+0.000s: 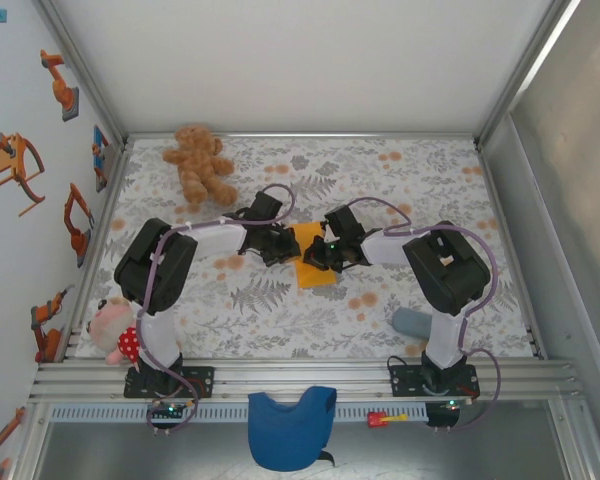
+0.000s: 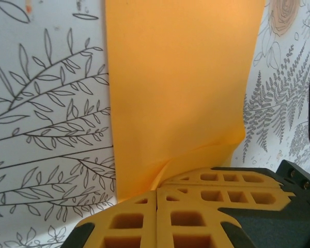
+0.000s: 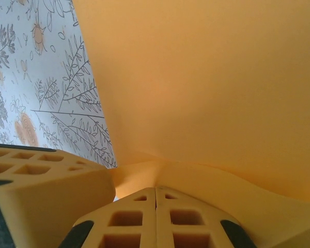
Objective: Fold a paper plane with a square sheet of paper (pick it up from the middle)
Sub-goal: Perform the second fold on the square sheet of paper at the center of the table.
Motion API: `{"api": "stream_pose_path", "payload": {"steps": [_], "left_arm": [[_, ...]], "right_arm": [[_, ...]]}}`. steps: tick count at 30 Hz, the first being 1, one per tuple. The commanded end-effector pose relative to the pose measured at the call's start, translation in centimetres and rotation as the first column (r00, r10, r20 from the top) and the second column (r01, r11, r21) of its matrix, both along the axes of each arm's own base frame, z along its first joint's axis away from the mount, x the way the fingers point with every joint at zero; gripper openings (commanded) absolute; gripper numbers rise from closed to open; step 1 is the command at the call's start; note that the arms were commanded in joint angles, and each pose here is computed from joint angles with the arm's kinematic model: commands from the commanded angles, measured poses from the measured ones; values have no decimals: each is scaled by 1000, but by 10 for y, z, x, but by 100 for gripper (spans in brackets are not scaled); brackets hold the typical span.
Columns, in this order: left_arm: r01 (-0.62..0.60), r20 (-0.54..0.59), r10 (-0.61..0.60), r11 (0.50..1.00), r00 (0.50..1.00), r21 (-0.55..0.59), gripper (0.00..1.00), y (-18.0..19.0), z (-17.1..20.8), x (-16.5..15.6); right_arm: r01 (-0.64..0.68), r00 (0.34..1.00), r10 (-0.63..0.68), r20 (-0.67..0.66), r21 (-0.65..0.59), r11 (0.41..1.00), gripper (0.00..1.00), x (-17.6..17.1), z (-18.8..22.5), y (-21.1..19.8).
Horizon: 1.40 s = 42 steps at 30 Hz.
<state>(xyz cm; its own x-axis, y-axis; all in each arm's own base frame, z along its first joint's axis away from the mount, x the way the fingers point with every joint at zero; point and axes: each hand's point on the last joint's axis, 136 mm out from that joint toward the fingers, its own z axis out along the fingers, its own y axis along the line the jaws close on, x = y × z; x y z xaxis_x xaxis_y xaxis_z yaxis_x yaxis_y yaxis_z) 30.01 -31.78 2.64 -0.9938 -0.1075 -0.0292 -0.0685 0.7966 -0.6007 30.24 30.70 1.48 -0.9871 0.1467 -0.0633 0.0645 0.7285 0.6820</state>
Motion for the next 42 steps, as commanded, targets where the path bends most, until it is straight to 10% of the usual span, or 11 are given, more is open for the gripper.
{"api": "stream_pose_path", "payload": {"steps": [1,15,29,42], "left_arm": [[-21,-21,22,999,1000,24,0,1,-11,1],[-14,-67,26,985,997,172,0,26,-41,-11],[8,-65,3,985,998,171,0,24,-39,-10],[76,103,-68,994,992,-78,3,-15,50,-10]], "right_arm": [[5,993,-24,-118,-160,987,0,-26,-45,-27],[-45,997,43,68,30,999,0,0,26,-4],[-24,999,26,24,-98,995,0,-4,-24,-34],[71,994,-85,-64,-187,980,0,-21,-62,-60]]}}
